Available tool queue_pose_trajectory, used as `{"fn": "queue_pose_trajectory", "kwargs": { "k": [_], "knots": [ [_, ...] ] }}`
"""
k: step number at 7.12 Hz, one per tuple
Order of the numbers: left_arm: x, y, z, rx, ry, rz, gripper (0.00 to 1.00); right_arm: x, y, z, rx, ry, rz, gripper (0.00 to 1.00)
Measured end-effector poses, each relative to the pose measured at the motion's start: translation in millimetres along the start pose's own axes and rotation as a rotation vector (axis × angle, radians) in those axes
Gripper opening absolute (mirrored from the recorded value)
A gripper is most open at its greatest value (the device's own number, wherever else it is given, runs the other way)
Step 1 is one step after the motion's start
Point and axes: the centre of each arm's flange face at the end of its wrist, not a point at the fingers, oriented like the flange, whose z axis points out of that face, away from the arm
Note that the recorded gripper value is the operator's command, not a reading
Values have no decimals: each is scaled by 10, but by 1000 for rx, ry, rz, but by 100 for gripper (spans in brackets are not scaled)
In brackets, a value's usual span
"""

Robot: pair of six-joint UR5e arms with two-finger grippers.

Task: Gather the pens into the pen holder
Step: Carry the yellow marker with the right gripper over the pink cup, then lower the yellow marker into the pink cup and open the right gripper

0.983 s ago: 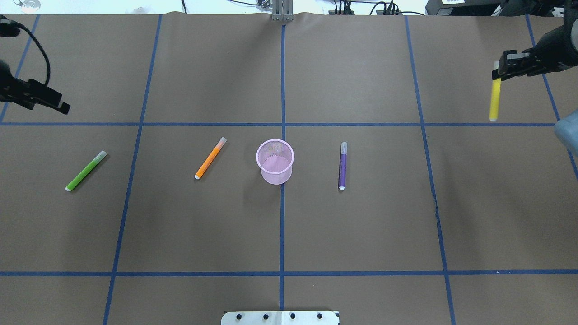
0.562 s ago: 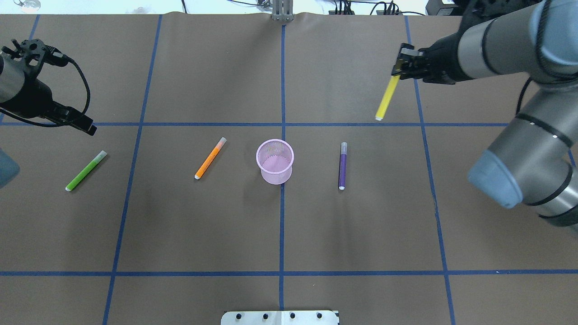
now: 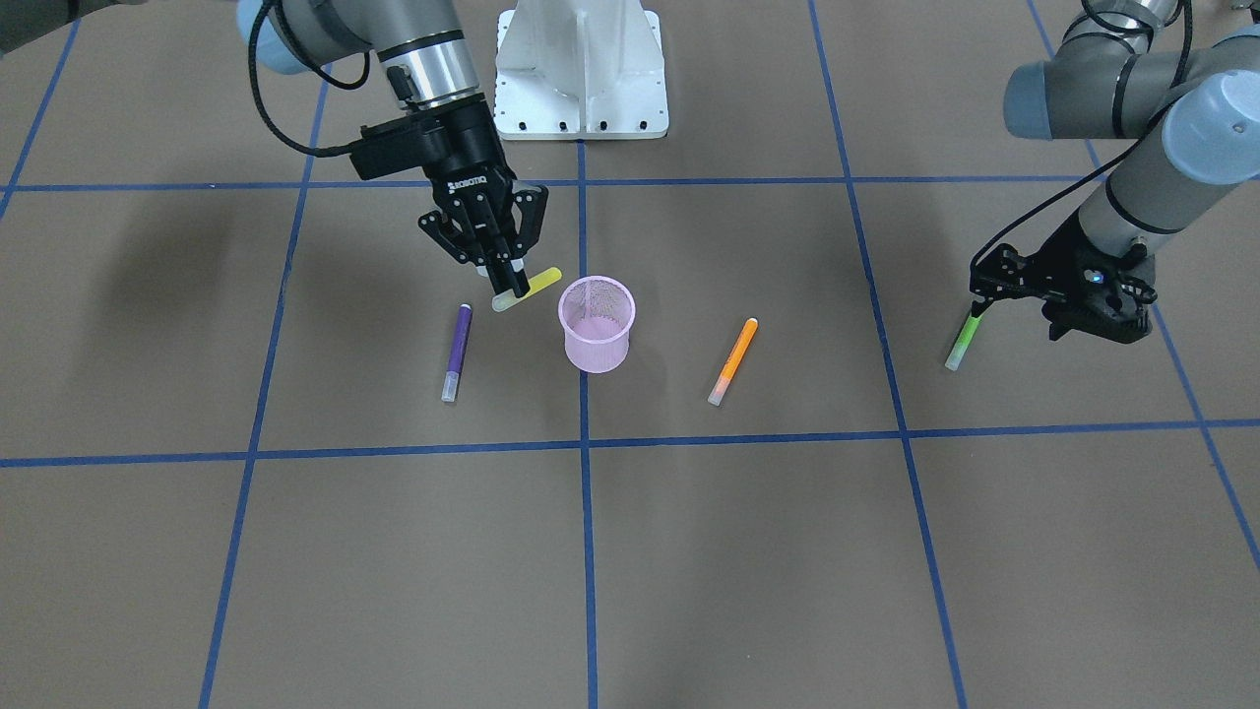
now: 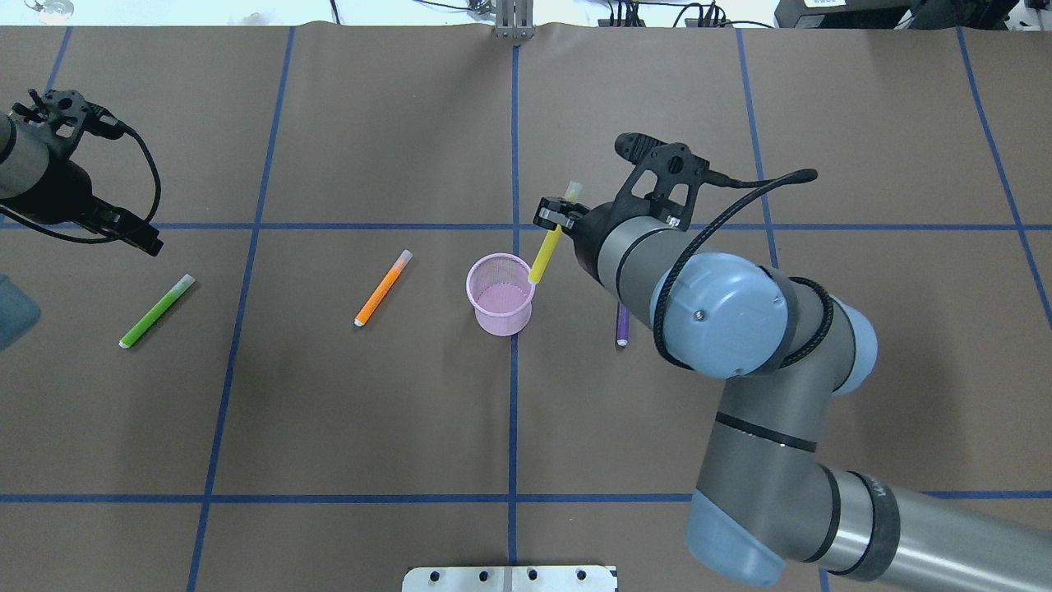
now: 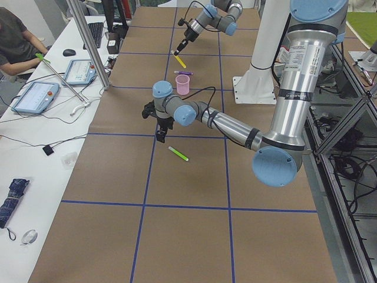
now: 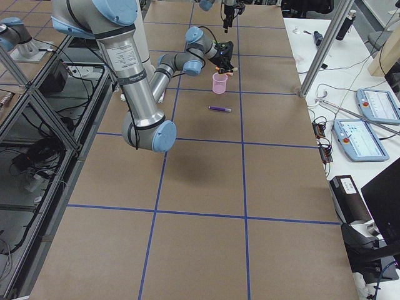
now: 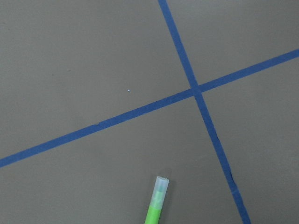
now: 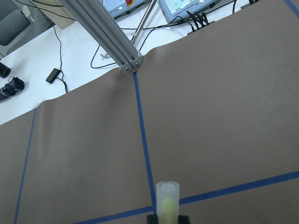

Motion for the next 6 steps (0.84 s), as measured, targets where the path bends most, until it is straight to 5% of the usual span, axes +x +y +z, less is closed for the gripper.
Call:
{"fn": "queue_pose_trajectory", "kwargs": {
  "k": [3, 4, 5, 6],
  "knots": [
    [-22, 6, 20, -1, -5, 2, 96, -125, 407, 194, 48, 24, -37, 0],
    [-36, 8, 35, -3, -7, 0, 96, -151, 464, 259, 60, 33, -43, 35],
    [-39, 12, 55, -7, -8, 0, 94, -187, 495, 307, 66, 38, -47, 99],
    [-35, 23, 90, -16, -8, 1, 94, -204, 510, 338, 68, 41, -50, 100]
  ]
}}
